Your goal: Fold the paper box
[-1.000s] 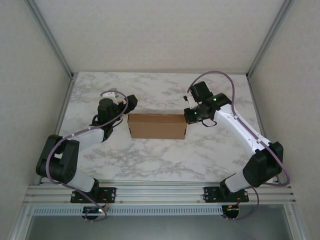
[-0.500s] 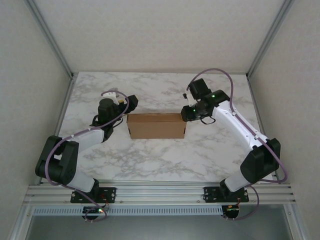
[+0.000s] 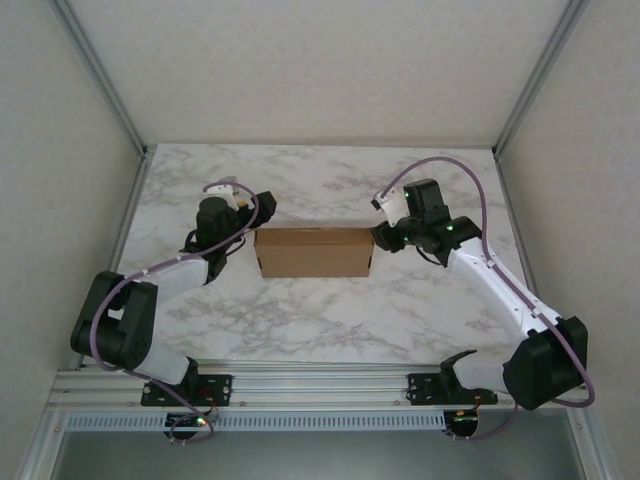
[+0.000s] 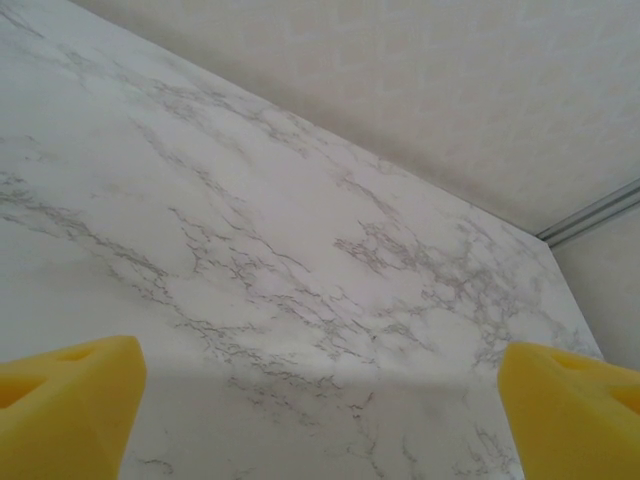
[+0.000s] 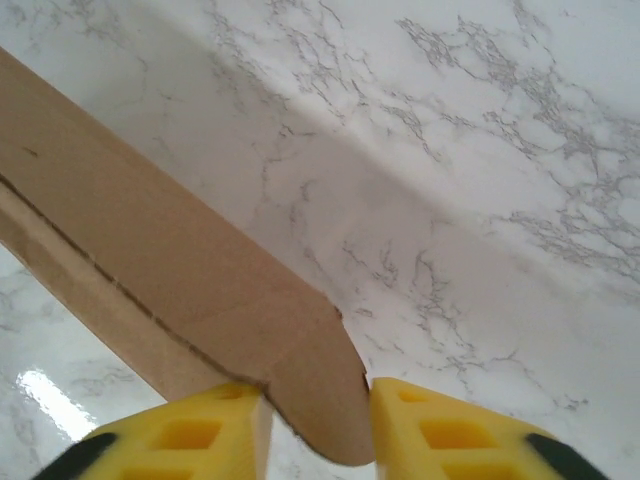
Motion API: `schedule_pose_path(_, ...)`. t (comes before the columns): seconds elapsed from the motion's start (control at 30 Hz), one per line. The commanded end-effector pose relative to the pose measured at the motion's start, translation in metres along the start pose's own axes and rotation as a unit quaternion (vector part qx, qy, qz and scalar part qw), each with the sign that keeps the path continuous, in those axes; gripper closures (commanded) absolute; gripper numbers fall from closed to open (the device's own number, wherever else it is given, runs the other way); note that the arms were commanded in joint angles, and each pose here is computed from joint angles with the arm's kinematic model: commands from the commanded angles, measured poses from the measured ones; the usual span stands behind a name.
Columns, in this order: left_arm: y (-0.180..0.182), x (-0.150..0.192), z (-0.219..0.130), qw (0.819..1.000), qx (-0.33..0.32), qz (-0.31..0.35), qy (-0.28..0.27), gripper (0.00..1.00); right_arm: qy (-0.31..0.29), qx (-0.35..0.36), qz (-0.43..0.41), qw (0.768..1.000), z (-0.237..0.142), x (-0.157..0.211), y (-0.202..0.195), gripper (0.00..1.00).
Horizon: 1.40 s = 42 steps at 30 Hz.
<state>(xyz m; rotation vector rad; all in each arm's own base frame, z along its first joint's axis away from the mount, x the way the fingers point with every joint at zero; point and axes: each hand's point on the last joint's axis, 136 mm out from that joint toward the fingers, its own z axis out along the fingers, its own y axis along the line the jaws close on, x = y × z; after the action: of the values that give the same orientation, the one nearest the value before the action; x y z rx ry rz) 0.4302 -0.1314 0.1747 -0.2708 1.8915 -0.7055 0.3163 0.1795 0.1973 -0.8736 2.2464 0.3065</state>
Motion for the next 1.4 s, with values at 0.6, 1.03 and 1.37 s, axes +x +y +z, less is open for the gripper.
schedule_pose_path(0.6, -0.002, -0.007, -0.003, 1.0, -0.002, 0.015, -0.008, 0.09, -0.004, 0.003, -0.054, 0.999, 0.01, 0.008, -0.005, 0.75)
schedule_pose_path(1.03, -0.006, -0.006, -0.002, 1.0, 0.007, 0.014, -0.005, 0.1, 0.021, -0.03, 0.029, 0.999, -0.001, -0.007, 0.002, 0.99)
schedule_pose_path(1.37, -0.009, -0.003, -0.001, 1.0, 0.012, 0.017, -0.001, 0.09, 0.105, -0.034, 0.146, 0.983, -0.003, -0.008, 0.001, 0.98)
